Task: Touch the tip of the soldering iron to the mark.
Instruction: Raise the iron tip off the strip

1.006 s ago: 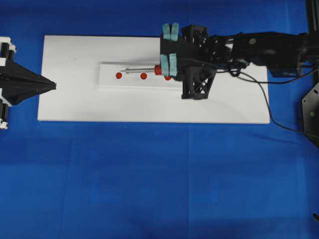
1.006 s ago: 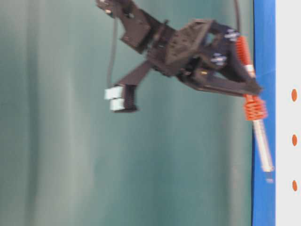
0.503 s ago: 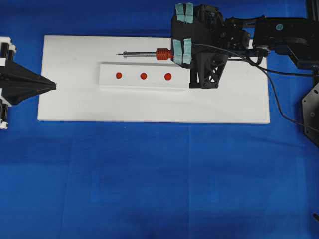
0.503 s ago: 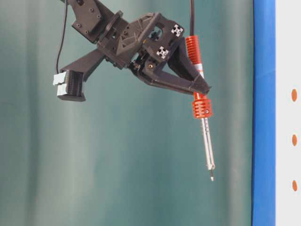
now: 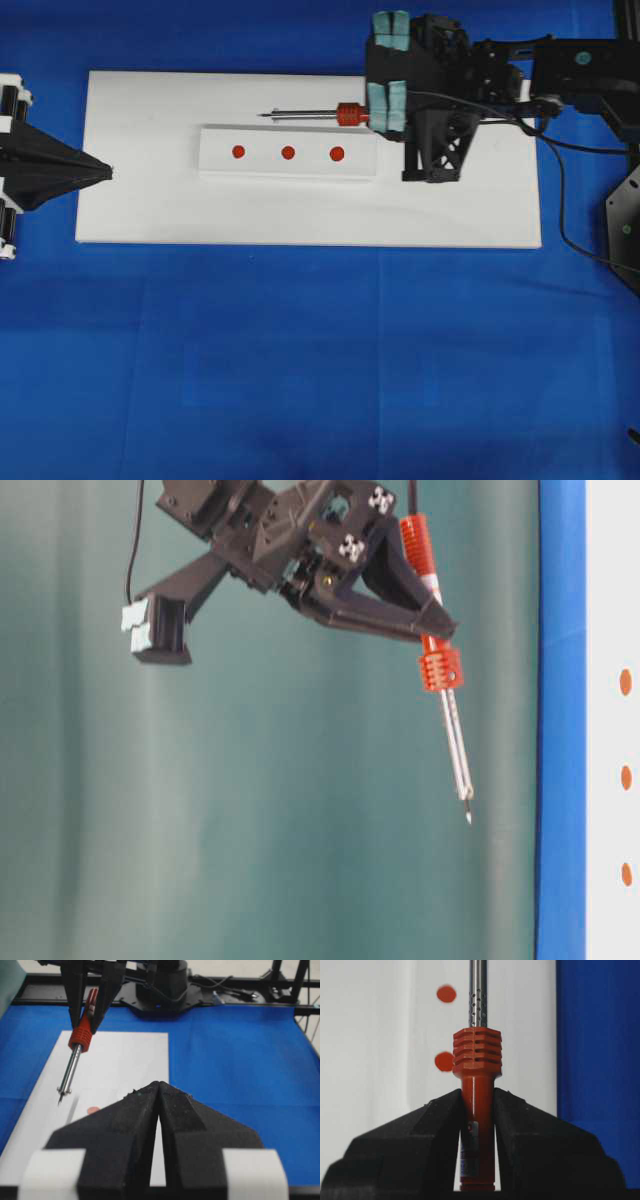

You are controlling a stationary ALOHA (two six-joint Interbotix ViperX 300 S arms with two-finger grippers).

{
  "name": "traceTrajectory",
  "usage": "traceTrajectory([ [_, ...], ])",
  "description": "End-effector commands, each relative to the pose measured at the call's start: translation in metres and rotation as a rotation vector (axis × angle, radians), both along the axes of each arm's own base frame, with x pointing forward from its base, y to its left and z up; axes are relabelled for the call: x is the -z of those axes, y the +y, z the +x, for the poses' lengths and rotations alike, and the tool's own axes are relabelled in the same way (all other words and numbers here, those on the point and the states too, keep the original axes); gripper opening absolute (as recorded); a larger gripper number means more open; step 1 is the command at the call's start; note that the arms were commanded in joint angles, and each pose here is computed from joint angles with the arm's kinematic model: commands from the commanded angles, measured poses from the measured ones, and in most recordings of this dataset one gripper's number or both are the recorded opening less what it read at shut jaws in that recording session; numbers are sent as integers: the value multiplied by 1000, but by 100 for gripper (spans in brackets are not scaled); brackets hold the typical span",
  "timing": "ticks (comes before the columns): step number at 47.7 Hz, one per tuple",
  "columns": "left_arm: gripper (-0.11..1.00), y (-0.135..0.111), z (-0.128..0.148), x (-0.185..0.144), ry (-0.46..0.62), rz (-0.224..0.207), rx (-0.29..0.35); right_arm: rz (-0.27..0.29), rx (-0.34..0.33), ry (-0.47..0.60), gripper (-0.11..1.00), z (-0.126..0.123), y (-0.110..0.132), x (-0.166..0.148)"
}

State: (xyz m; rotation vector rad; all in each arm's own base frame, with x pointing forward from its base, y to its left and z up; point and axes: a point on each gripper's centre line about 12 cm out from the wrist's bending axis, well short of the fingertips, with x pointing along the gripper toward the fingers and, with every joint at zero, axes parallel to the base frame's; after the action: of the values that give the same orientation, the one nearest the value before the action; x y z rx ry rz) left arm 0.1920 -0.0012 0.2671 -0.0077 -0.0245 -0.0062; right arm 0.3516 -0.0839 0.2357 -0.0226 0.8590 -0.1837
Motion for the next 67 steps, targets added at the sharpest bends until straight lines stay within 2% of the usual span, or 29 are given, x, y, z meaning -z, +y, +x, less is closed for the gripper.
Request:
traceTrajectory([
  [1,0,0,1,-4,-17,0,-1,-12,6,-41,6,-8,-1,-14],
  [21,0,0,1,-4,-17,-2,-1,-9,12,-34,6,-27,2,-12],
  [67,0,0,1,-4,-15,0,-1,-6,13,-27,6,-27,2,-10],
])
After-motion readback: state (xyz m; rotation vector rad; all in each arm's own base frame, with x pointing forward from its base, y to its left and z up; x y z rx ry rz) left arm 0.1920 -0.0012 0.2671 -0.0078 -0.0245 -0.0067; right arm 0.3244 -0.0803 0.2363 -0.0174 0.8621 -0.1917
